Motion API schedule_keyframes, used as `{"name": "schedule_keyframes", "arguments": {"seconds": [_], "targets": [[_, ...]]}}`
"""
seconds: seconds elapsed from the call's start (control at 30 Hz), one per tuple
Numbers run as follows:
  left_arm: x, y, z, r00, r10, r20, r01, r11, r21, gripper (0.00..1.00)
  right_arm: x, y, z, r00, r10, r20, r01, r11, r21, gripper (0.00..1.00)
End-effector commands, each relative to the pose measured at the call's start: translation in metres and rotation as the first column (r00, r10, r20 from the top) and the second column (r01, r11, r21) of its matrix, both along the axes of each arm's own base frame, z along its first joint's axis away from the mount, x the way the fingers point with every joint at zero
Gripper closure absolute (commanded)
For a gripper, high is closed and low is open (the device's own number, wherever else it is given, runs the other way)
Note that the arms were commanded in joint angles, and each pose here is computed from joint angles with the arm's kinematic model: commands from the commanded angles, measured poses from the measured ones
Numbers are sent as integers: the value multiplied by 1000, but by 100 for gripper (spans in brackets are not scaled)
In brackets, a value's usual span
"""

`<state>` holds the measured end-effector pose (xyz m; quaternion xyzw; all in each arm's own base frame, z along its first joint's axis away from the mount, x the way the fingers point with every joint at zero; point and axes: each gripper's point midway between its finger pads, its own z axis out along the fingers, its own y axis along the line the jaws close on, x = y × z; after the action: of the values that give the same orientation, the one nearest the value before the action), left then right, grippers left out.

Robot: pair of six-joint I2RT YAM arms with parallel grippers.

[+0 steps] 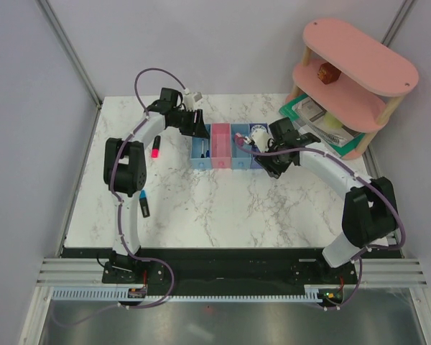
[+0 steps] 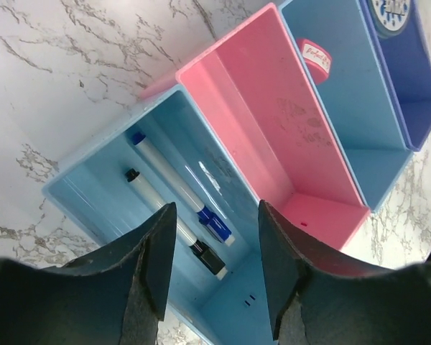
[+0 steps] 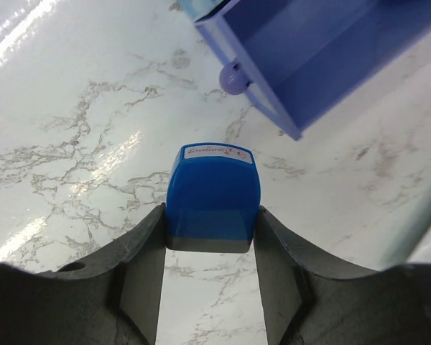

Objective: Sort the stationery into containers
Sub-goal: Pick up the stationery from the center of the board.

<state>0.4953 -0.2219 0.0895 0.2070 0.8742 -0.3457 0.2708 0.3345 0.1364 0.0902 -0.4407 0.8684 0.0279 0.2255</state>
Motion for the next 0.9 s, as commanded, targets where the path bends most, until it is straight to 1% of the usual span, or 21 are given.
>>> {"name": "schedule_keyframes", "arguments": {"seconds": [0.0, 0.07, 0.1, 0.2, 0.23, 0.27, 0.3, 0.37, 0.43, 0.5, 0.53, 0.63, 0.7, 0.77, 0.8, 0.87], "targets": [[-1, -3, 85, 985, -46, 167, 59, 996, -72, 44, 10, 12, 68, 989, 3, 146, -14, 997, 78, 55], [-14, -7, 113, 974, -87, 207, 110, 989, -101, 44, 9, 17, 81, 983, 22, 184, -38, 996, 84, 55], [-20, -8, 122, 970, -105, 220, 133, 985, -115, 44, 9, 19, 94, 974, 33, 224, -53, 995, 86, 55], [-49, -20, 150, 952, -200, 232, 247, 949, -198, 45, 5, 29, 113, 960, 82, 269, -110, 990, 89, 56], [-62, -26, 162, 940, -249, 233, 306, 919, -251, 45, 0, 36, 116, 958, 112, 264, -143, 985, 98, 57], [-71, -30, 173, 930, -272, 248, 336, 902, -270, 46, -6, 38, 116, 959, 132, 249, -161, 982, 99, 57], [-80, -33, 177, 924, -291, 249, 357, 890, -284, 47, -9, 42, 118, 957, 155, 246, -185, 978, 102, 57], [-99, -44, 195, 886, -338, 316, 425, 865, -267, 46, -22, 54, 115, 953, 212, 218, -241, 963, 118, 57], [-117, -57, 197, 864, -379, 332, 469, 845, -256, 43, -27, 62, 117, 944, 243, 224, -272, 956, 108, 57], [-129, -64, 204, 861, -395, 321, 482, 836, -263, 41, -24, 67, 123, 936, 254, 244, -284, 954, 97, 57], [-135, -70, 204, 867, -403, 293, 481, 832, -278, 41, -22, 71, 128, 928, 263, 263, -296, 951, 93, 57], [-146, -81, 206, 858, -432, 278, 502, 818, -280, 41, -14, 75, 144, 912, 264, 315, -302, 950, 78, 57], [-150, -88, 212, 844, -451, 289, 525, 803, -281, 40, -9, 76, 154, 901, 264, 344, -303, 951, 65, 57], [-155, -95, 209, 841, -474, 260, 536, 793, -288, 39, -6, 79, 163, 892, 263, 368, -306, 950, 62, 57], [-156, -98, 213, 836, -480, 265, 544, 788, -290, 39, -5, 78, 165, 890, 259, 376, -299, 953, 51, 57], [-160, -104, 206, 834, -503, 226, 551, 780, -298, 39, -4, 79, 170, 884, 257, 389, -298, 954, 46, 56]]}}
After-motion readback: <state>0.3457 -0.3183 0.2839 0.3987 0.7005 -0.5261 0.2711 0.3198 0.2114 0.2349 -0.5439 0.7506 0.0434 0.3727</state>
